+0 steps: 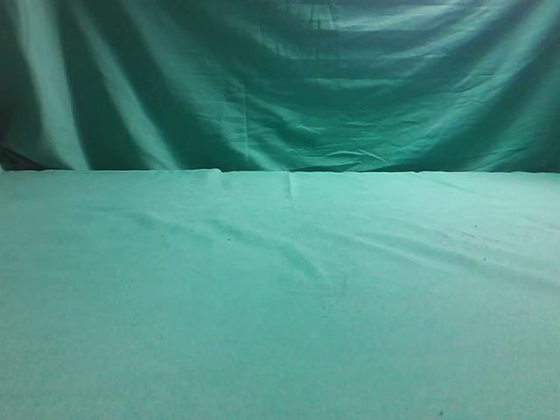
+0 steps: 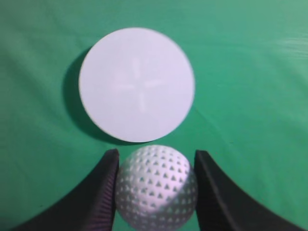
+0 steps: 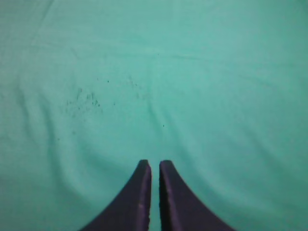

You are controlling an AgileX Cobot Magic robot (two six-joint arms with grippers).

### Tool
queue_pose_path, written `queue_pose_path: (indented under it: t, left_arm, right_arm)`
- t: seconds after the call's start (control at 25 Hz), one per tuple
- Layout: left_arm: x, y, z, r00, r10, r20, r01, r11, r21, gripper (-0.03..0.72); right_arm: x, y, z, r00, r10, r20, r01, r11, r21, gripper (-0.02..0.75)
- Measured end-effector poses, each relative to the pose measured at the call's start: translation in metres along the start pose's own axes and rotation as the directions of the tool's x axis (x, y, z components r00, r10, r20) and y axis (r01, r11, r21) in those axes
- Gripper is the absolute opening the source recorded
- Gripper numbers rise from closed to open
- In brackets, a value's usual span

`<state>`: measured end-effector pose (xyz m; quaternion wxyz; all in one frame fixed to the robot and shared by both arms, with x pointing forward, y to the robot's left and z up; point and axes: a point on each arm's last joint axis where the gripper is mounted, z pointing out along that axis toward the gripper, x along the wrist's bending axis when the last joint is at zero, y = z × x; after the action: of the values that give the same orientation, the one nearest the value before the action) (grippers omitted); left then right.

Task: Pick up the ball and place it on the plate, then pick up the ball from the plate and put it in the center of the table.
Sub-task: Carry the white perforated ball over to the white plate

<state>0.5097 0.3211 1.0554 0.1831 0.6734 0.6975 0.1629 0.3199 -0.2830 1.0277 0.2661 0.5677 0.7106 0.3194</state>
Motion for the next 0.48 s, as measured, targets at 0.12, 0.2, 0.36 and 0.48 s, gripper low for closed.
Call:
queue_pose_path:
  t: [0.12,0.2,0.36,0.48]
  left_arm:
    - [0.011,0.0,0.015,0.999,-0.001,-0.032,0.003,0.999,0.047,0.309]
    - [0.014,0.001,0.027,0.999,0.014,-0.045,-0.01,0.997,0.075,0.309]
    - [0.016,0.004,0.046,0.999,0.016,-0.048,-0.012,0.997,0.075,0.309]
    - [0.019,0.007,0.057,0.997,0.039,-0.067,-0.034,0.997,0.065,0.309]
  right_arm:
    - [-0.001,0.013,0.003,1.0,-0.01,-0.01,0.01,0.997,0.081,0.06]
    - [-0.001,0.022,0.006,1.0,-0.01,-0.014,0.011,0.993,0.118,0.06]
    - [0.003,0.034,0.016,0.998,-0.032,-0.056,0.042,0.981,0.19,0.06]
    - [0.011,0.04,0.025,0.991,-0.064,-0.115,0.09,0.968,0.233,0.06]
